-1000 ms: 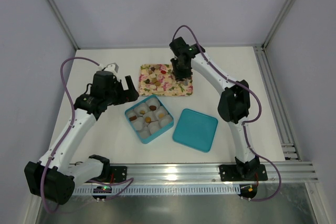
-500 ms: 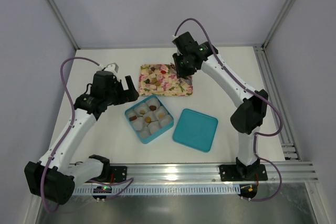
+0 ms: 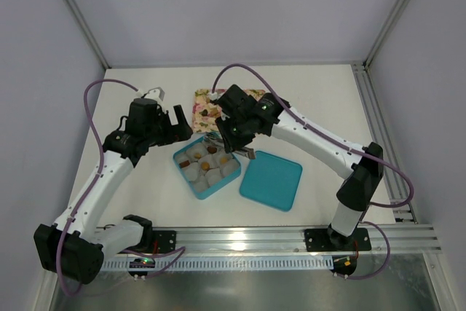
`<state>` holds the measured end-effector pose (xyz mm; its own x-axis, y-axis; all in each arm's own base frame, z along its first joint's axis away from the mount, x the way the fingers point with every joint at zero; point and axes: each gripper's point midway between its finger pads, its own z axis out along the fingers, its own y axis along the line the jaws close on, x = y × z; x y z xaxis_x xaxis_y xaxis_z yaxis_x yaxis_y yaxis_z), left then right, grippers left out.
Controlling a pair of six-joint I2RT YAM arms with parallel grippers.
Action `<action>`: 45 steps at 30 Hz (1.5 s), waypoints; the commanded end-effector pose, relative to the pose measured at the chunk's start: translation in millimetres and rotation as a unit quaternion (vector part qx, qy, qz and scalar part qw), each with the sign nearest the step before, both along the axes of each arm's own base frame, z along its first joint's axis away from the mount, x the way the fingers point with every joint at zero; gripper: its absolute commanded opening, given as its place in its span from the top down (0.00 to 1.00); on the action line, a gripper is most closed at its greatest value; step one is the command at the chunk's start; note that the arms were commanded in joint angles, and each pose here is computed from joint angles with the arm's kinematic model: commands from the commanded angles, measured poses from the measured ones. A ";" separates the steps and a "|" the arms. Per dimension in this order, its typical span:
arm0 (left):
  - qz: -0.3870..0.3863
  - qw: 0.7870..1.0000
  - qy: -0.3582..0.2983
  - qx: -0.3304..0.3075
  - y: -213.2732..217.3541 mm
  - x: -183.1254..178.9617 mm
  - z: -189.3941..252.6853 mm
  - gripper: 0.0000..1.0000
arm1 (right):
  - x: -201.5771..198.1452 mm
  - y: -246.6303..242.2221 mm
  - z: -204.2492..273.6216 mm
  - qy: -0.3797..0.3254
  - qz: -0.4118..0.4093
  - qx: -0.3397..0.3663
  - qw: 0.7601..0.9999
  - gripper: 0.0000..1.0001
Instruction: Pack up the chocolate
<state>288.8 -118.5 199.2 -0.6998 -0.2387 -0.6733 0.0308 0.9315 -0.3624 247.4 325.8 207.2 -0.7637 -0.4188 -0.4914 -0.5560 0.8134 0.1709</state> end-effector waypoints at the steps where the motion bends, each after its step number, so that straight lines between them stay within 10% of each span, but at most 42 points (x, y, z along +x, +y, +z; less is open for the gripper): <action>1: -0.004 1.000 -0.013 -0.013 -4.3 1.0 6.3 0.00 | -29.6 17.2 15.0 0.015 0.025 0.053 0.998 0.70; 45: -0.005 1.000 -0.010 -0.013 -4.7 0.5 4.6 0.00 | -74.6 59.2 -39.3 0.074 0.108 0.011 0.991 0.60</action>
<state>288.1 -120.0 199.1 -0.7024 -0.2369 -0.6712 0.0361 0.9299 -0.3661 168.8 375.6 153.5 -0.7402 -0.5811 -0.3381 -0.6677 0.6946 0.2680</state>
